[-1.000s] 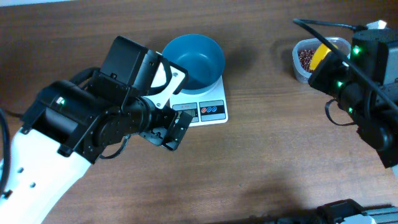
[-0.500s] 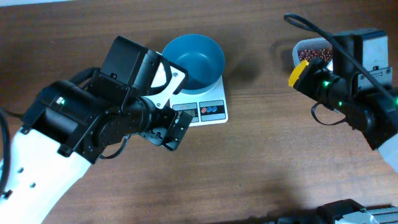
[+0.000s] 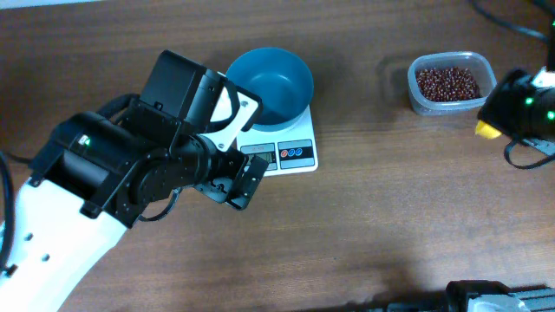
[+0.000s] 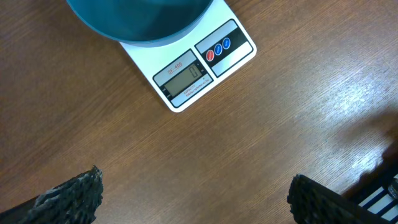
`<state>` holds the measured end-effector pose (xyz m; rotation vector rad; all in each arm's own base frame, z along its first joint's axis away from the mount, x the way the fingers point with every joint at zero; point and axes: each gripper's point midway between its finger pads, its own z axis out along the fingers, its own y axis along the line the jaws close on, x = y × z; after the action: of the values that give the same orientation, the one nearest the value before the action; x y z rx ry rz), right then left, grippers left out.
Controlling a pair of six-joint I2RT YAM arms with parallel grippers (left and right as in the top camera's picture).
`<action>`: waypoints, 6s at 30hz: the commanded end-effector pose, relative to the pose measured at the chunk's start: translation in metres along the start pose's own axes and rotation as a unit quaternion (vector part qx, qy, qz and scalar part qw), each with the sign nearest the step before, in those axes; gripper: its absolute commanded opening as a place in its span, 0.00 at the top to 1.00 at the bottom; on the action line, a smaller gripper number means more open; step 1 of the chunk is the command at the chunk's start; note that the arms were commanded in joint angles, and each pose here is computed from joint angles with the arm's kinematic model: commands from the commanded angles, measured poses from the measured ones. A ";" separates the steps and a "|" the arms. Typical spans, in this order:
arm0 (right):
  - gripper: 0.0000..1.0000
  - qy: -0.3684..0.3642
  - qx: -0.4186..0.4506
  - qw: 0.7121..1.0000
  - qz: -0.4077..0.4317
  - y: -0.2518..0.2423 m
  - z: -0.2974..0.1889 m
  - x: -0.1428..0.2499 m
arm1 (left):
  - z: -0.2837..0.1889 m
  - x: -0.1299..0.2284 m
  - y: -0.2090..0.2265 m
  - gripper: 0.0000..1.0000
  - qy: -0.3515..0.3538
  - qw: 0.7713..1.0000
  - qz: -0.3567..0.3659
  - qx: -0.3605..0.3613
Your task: Scoop item into bowl and weigh 50g on scale
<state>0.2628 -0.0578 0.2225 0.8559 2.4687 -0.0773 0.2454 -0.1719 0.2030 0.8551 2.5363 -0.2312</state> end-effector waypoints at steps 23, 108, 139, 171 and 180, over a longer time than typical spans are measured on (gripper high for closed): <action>0.96 -0.055 0.002 0.970 -0.238 0.025 0.035 -0.048 | -0.006 -0.006 0.003 0.01 -0.011 1.000 0.006 -0.006; 0.96 -0.248 -0.153 0.940 -0.176 0.115 0.015 -0.151 | 0.015 0.010 0.045 0.01 0.006 0.971 0.227 0.076; 0.96 -0.212 -0.143 0.950 -0.181 0.109 0.024 -0.136 | 0.014 -0.002 0.040 0.01 -0.024 0.977 0.193 0.089; 0.96 -0.052 -0.113 0.969 -0.212 0.068 0.020 -0.051 | 0.014 -0.006 0.043 0.01 -0.028 0.977 0.195 0.079; 0.96 0.002 -0.050 0.977 -0.208 0.043 0.038 -0.034 | 0.014 -0.006 0.043 0.01 -0.028 0.977 0.195 0.079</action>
<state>0.3286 -0.0408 0.2164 0.2509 2.5672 -0.0405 0.2782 -0.1424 0.1872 1.3823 2.2650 -0.3214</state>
